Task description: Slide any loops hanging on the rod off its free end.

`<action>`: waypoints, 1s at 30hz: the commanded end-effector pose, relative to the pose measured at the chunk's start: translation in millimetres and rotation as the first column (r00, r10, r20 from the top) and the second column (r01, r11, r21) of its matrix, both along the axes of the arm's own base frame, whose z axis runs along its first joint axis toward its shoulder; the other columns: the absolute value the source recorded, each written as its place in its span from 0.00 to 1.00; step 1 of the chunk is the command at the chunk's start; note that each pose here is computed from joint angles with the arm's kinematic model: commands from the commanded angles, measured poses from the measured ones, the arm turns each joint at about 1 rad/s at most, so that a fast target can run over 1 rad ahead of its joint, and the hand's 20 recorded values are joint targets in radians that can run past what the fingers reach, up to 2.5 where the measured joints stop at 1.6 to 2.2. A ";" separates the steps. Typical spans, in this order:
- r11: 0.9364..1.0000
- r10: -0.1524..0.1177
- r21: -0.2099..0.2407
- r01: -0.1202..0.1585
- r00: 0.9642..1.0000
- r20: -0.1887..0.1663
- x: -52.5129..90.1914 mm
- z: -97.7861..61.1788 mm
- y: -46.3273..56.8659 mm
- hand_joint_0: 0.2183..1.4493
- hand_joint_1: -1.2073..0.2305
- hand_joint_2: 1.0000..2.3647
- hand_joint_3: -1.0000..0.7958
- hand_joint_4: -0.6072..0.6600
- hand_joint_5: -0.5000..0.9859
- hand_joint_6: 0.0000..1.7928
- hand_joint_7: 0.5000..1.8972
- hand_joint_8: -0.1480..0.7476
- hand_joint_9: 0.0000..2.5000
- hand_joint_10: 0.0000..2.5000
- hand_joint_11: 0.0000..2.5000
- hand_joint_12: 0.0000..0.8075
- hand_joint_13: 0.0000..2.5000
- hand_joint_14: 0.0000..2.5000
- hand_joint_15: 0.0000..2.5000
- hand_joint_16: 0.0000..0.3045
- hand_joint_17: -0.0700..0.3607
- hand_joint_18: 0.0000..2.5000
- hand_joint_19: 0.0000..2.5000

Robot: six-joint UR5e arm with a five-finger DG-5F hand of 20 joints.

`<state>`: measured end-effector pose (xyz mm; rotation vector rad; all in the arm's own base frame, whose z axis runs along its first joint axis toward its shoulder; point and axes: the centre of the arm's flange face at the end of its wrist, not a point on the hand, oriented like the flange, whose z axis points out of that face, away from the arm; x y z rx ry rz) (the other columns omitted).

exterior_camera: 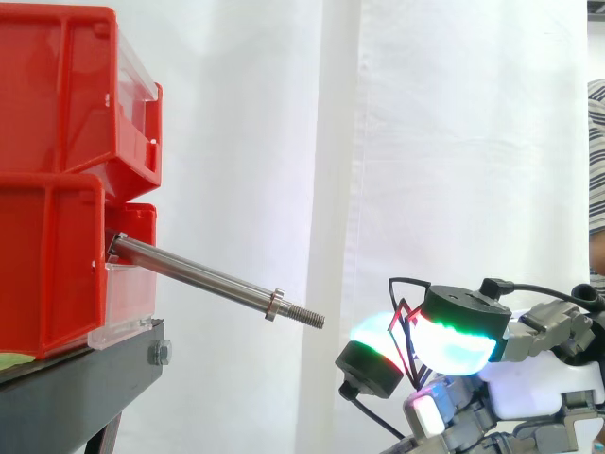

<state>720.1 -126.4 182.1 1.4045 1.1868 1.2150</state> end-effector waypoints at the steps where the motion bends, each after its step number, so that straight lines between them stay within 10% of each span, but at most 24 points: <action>1: 1.000 0.000 -0.001 0.000 1.000 0.001 0.3 0.4 0.4 0.31 0.36 0.00 0.28 0.46 0.25 0.51 0.31 0.43 0.43 0.01 0.16 0.38 0.28 0.00 0.06 0.13 0.37 0.29 0.14; 30: 1.000 0.004 -0.008 -0.004 1.000 0.001 0.2 -1.1 0.7 0.26 0.50 0.00 0.28 0.53 0.25 0.48 0.28 0.45 0.42 0.00 0.15 0.40 0.27 0.00 0.06 0.15 0.39 0.28 0.16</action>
